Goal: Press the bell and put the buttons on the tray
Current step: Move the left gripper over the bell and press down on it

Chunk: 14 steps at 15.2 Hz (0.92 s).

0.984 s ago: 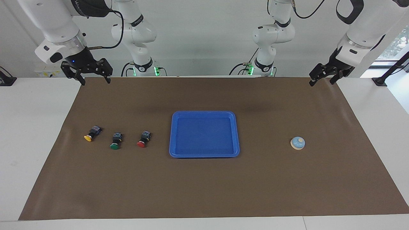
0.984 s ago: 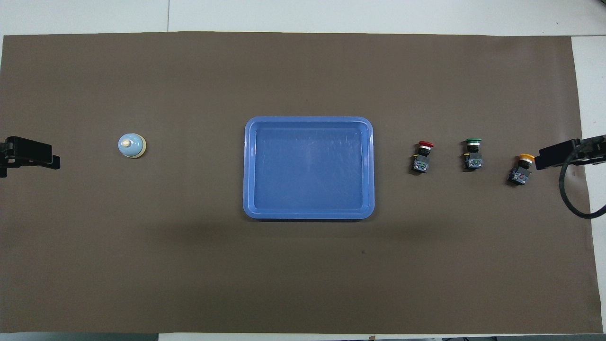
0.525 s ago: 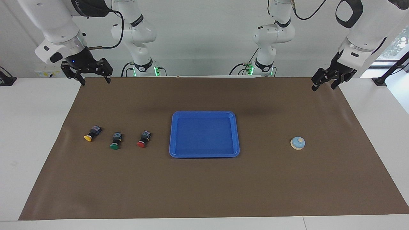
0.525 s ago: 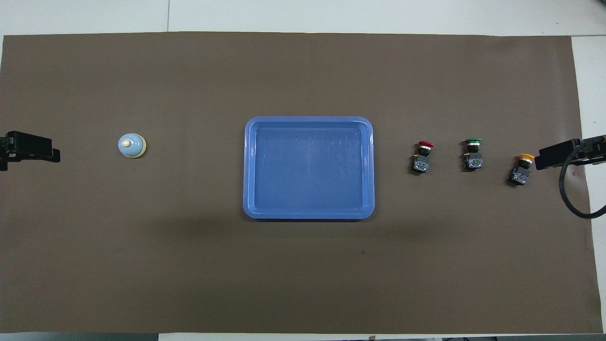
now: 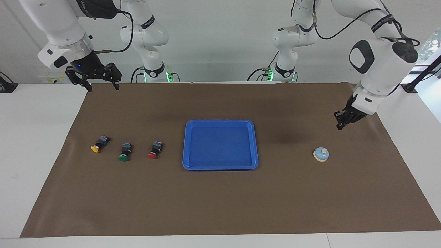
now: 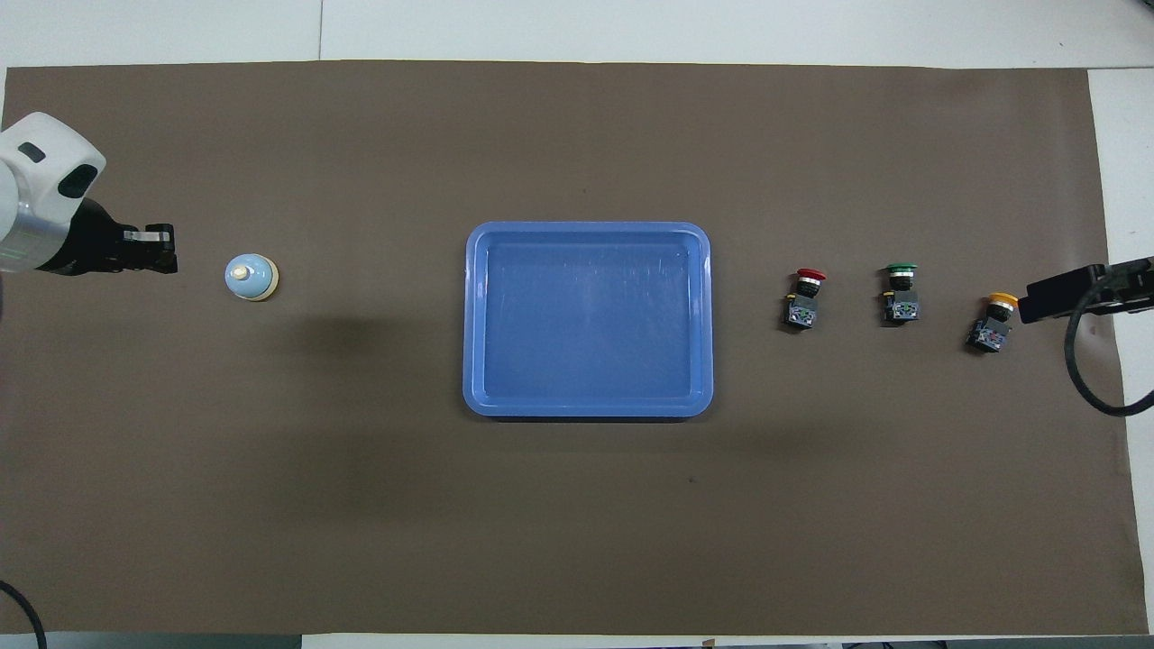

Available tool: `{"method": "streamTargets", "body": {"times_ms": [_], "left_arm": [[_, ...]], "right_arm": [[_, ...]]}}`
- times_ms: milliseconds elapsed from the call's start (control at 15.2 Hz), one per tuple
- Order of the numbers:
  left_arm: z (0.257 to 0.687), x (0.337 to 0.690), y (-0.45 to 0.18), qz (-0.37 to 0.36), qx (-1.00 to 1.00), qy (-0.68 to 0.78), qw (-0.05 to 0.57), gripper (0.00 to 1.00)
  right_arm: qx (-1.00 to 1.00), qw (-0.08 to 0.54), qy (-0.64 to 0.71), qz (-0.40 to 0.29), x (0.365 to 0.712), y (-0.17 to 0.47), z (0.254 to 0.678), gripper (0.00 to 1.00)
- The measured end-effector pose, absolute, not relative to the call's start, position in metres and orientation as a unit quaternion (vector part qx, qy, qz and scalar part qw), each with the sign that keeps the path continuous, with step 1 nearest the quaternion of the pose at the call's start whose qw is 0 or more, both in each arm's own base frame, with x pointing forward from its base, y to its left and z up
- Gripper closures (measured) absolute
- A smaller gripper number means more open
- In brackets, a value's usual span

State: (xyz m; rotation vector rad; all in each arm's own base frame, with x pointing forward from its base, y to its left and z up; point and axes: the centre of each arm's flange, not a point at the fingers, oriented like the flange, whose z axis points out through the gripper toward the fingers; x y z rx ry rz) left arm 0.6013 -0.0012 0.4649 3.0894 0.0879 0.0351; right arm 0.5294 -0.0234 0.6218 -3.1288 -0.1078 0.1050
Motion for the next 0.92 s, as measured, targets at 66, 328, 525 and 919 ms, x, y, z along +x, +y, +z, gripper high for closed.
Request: {"method": "streamTargets", "body": {"times_ms": [66, 328, 525, 919], "left_arm": [[0.453, 0.606, -0.002, 0.011, 0.999, 0.028, 0.026, 0.99], [0.425, 0.616, -0.003, 0.01, 0.999, 0.028, 0.026, 0.99], [0.414, 0.62, -0.003, 0.013, 0.999, 0.028, 0.026, 0.99], [0.392, 0.625, -0.002, 0.025, 0.999, 0.028, 0.026, 0.99]], "right_arm": [[-0.999, 0.005, -0.034, 0.034, 0.529, -0.023, 0.622, 0.0], [-0.999, 0.005, -0.034, 0.034, 0.529, -0.023, 0.622, 0.0], [-0.999, 0.005, -0.034, 0.034, 0.529, -0.023, 0.622, 0.0], [-0.999, 0.005, -0.034, 0.034, 0.529, -0.023, 0.622, 0.0]]}}
